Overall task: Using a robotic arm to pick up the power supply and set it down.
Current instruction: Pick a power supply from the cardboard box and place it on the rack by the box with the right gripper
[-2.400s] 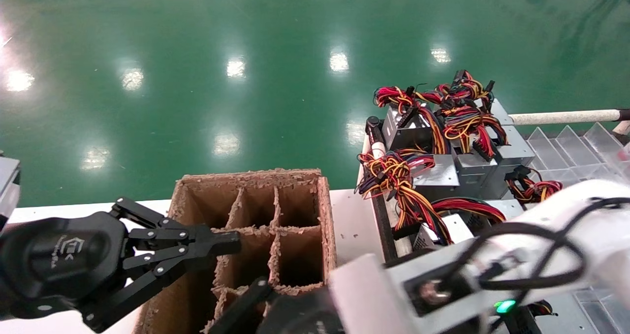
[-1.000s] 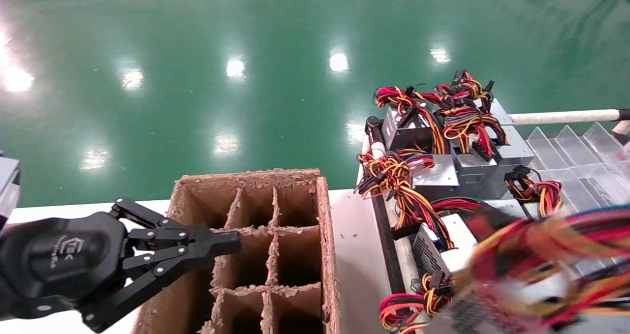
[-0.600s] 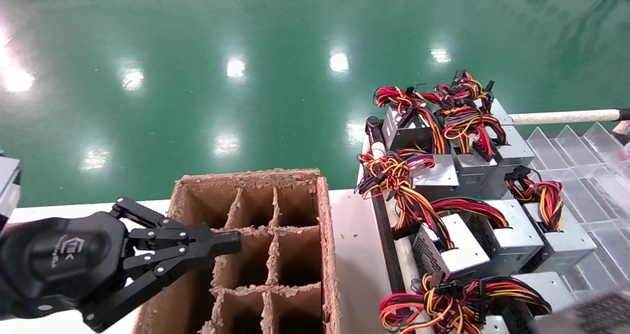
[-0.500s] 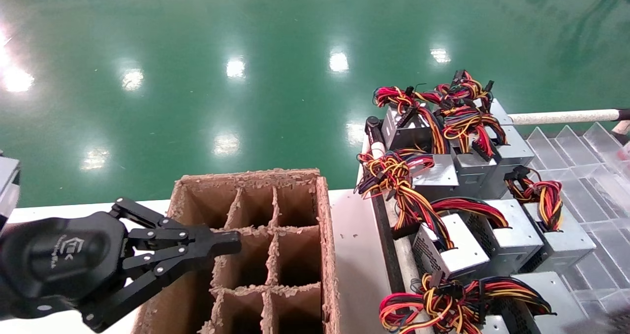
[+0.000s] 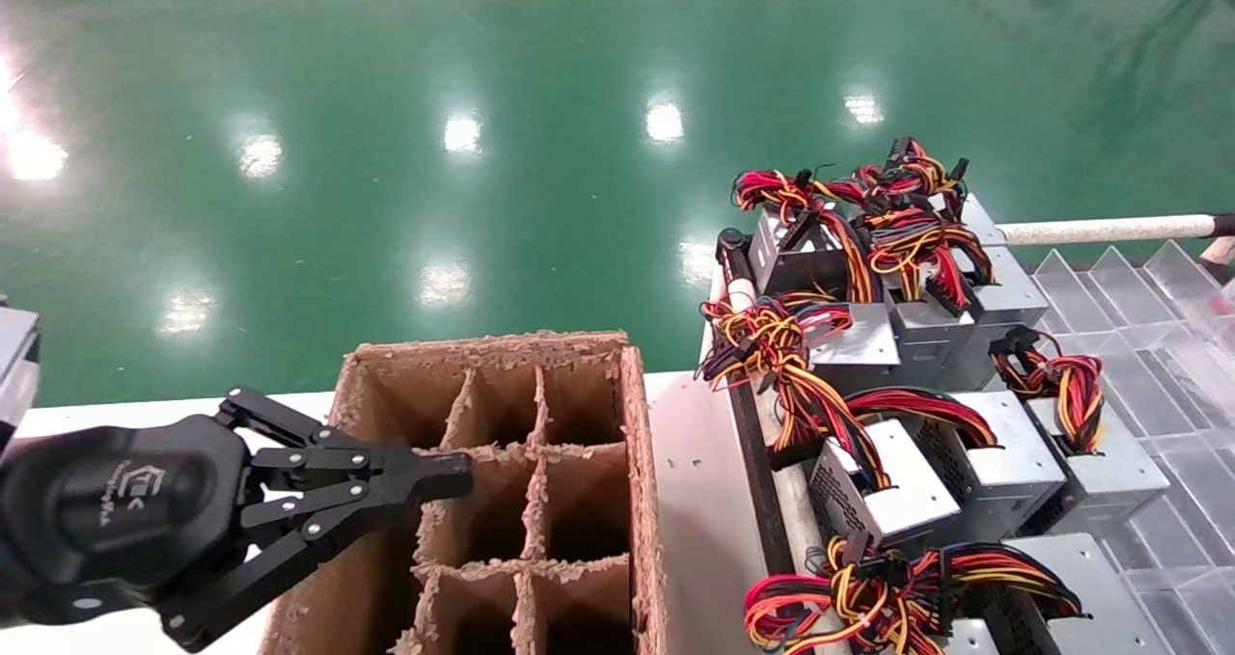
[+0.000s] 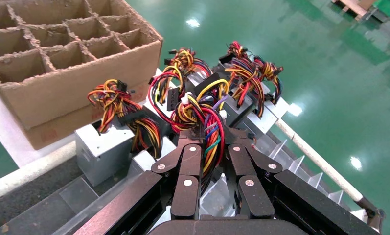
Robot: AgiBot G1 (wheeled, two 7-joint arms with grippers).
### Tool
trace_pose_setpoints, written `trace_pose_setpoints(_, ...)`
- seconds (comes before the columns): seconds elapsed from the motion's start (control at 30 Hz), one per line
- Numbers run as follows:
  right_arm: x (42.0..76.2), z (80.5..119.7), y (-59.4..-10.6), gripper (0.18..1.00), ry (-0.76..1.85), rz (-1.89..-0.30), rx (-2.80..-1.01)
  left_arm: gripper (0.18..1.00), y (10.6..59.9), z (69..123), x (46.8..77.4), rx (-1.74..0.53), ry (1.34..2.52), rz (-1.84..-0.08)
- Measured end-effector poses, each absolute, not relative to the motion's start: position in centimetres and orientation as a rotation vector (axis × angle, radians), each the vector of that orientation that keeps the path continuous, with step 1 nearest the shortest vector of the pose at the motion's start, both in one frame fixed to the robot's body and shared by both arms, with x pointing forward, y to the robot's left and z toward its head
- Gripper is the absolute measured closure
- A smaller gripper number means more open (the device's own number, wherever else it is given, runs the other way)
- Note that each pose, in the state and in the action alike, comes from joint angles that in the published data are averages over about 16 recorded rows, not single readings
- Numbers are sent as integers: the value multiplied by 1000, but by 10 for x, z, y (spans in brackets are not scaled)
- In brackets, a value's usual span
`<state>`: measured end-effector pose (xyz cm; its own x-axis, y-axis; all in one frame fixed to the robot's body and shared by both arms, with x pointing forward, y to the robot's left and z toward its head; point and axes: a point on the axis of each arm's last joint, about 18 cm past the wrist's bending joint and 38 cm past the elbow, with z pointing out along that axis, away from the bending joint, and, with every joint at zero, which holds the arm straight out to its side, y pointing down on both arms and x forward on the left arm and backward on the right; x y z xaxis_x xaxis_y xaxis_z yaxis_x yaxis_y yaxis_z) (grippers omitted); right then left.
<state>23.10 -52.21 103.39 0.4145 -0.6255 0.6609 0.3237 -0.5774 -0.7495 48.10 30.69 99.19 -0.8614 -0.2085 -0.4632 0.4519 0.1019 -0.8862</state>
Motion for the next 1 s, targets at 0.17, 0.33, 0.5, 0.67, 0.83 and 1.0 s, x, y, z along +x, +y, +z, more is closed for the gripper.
trace_pose_setpoints(0.17, 239, 1027, -533, 961, 279, -1319, -1758, 993, 307, 992, 481, 237, 1906, -1811)
trace_pose_setpoints(0.33, 252, 1021, -541, 961, 288, -1313, -1763, 993, 307, 992, 481, 237, 1906, -1811)
trace_pose_setpoints(0.5, 269, 1016, -546, 961, 293, -1297, -1769, 993, 307, 992, 481, 237, 1906, -1811)
trace_pose_setpoints(0.67, 288, 1010, -549, 961, 294, -1278, -1771, 993, 307, 992, 481, 237, 1906, -1811)
trace_pose_setpoints(0.83, 307, 1006, -553, 961, 298, -1269, -1763, 993, 307, 992, 481, 237, 1906, -1811)
trace_pose_setpoints(1.0, 322, 1003, -557, 961, 301, -1269, -1750, 993, 307, 992, 481, 237, 1906, -1811)
